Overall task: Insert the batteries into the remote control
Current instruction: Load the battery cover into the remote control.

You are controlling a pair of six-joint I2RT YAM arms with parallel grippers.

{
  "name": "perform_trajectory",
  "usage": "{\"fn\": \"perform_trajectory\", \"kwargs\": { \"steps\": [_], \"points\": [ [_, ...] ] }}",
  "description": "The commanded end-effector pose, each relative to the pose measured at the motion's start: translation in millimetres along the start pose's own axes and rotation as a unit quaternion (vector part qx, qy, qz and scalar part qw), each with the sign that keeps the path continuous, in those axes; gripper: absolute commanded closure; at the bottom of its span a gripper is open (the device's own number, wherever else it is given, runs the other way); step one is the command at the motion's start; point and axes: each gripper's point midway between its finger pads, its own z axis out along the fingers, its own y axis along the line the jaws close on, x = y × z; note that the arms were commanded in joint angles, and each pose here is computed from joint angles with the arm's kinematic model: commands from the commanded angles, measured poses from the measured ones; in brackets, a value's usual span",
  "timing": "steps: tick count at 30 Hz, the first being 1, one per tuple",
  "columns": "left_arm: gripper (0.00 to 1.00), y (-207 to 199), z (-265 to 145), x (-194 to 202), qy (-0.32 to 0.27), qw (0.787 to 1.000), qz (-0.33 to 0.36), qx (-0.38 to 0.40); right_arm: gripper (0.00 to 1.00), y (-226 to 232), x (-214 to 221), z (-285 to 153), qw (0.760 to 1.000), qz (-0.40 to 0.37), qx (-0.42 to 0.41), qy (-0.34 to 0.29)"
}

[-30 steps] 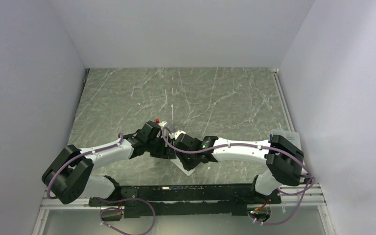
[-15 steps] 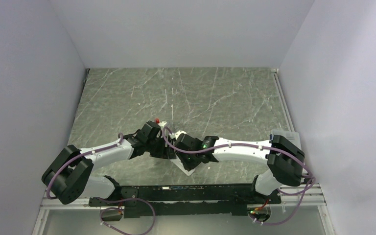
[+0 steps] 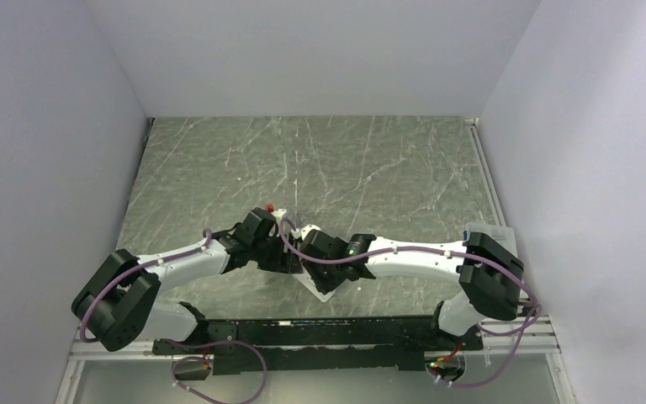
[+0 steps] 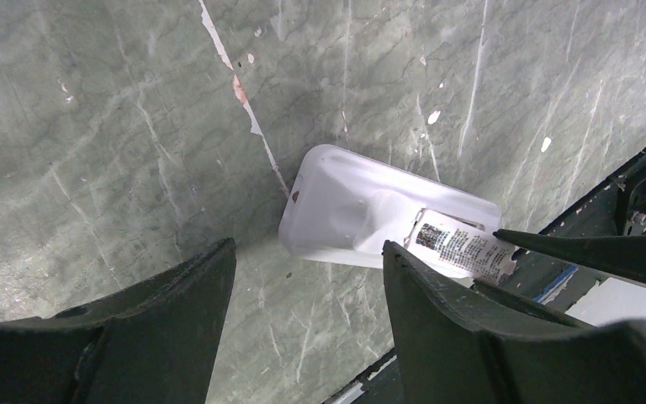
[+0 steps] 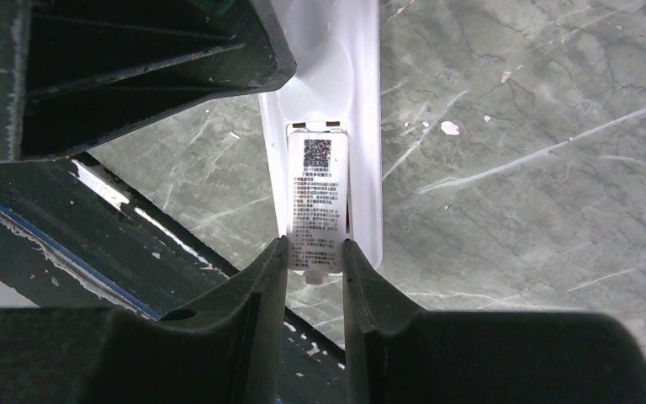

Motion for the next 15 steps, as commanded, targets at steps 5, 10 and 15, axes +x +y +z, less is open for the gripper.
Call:
{"fn": "perform_trajectory", "kwargs": {
  "steps": [5,10,15],
  "points": [
    [0.30,5.3,-0.8,8.0,0.007,1.000,0.008,-0.003,0.80,4.7,-21.3,-6.5,1.000,0.006,-0.003,-0.029],
    [0.30,5.7,-1.1,8.0,0.007,1.000,0.009,-0.004,0.80,5.4,-25.3,-10.7,0.999,0.006,-0.003,-0.035],
    [0.30,5.4,-0.8,8.1,0.008,1.000,0.009,-0.003,0.80,5.4,-22.4,-7.5,1.000,0.004,-0.004,-0.029]
  ]
}}
